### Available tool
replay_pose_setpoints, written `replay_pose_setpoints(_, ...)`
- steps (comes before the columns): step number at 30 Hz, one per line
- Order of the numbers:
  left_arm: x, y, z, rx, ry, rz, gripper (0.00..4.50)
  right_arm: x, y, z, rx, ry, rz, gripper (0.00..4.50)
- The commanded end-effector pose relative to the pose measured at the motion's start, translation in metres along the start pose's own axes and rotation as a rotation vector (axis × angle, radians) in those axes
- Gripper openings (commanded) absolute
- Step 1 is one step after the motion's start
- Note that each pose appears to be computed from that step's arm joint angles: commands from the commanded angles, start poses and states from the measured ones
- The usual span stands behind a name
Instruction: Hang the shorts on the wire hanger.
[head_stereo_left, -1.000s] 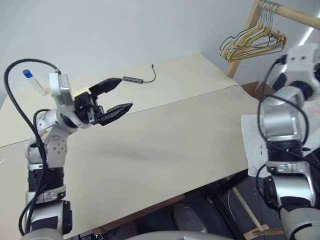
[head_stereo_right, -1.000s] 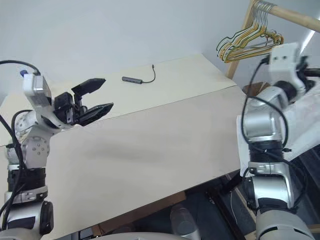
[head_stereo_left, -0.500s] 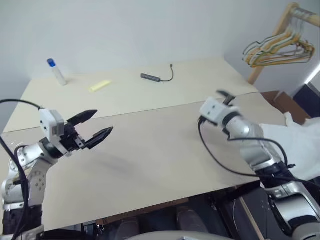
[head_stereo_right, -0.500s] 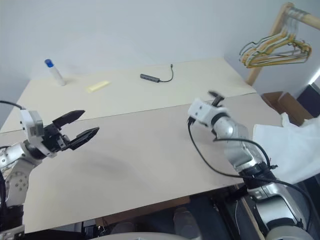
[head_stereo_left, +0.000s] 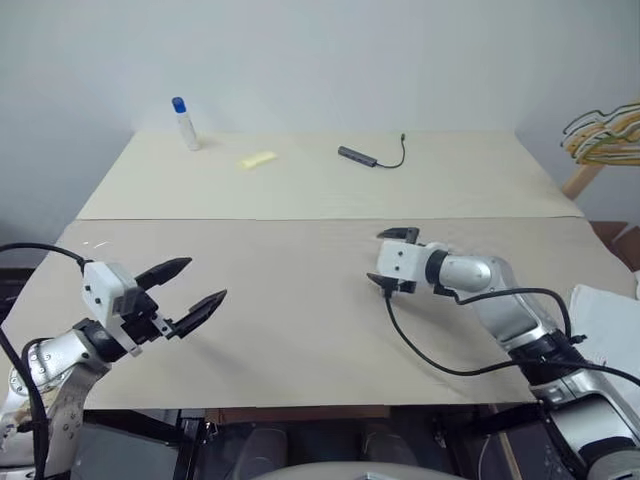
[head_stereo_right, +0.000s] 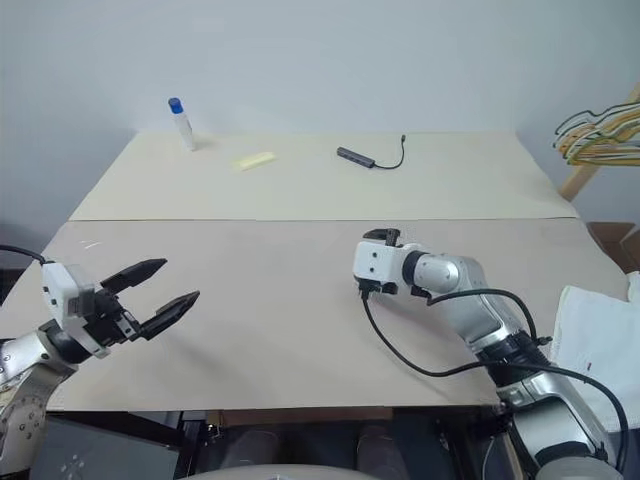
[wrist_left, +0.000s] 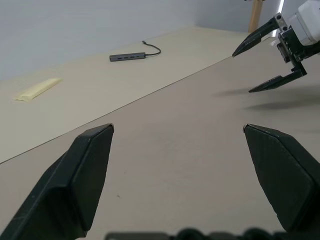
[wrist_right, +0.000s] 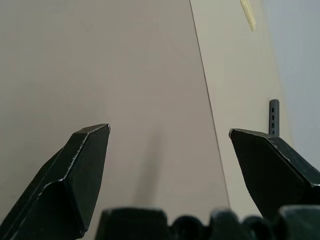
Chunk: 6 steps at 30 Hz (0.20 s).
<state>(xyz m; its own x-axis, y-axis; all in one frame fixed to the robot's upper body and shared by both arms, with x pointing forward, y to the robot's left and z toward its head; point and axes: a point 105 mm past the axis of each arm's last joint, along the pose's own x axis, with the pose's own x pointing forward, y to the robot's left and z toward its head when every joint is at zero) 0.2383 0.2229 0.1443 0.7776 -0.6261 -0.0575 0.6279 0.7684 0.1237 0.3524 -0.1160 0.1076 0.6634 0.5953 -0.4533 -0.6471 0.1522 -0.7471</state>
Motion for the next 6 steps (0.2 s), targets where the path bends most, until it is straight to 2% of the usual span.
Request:
replay_pose_setpoints(1,0.0055,-0.0025,0.0154,0.057,-0.048,0.001,4.50,-0.0026,-0.0135,0.0036,-0.042,-0.011,-0.036,4.47)
replay_pose_setpoints(6,0.0055,-0.0023,0.0148,0.071,-0.033,-0.003,4.50,0.0015,-0.0096,0.0101,-0.022,-0.036,-0.041,4.47)
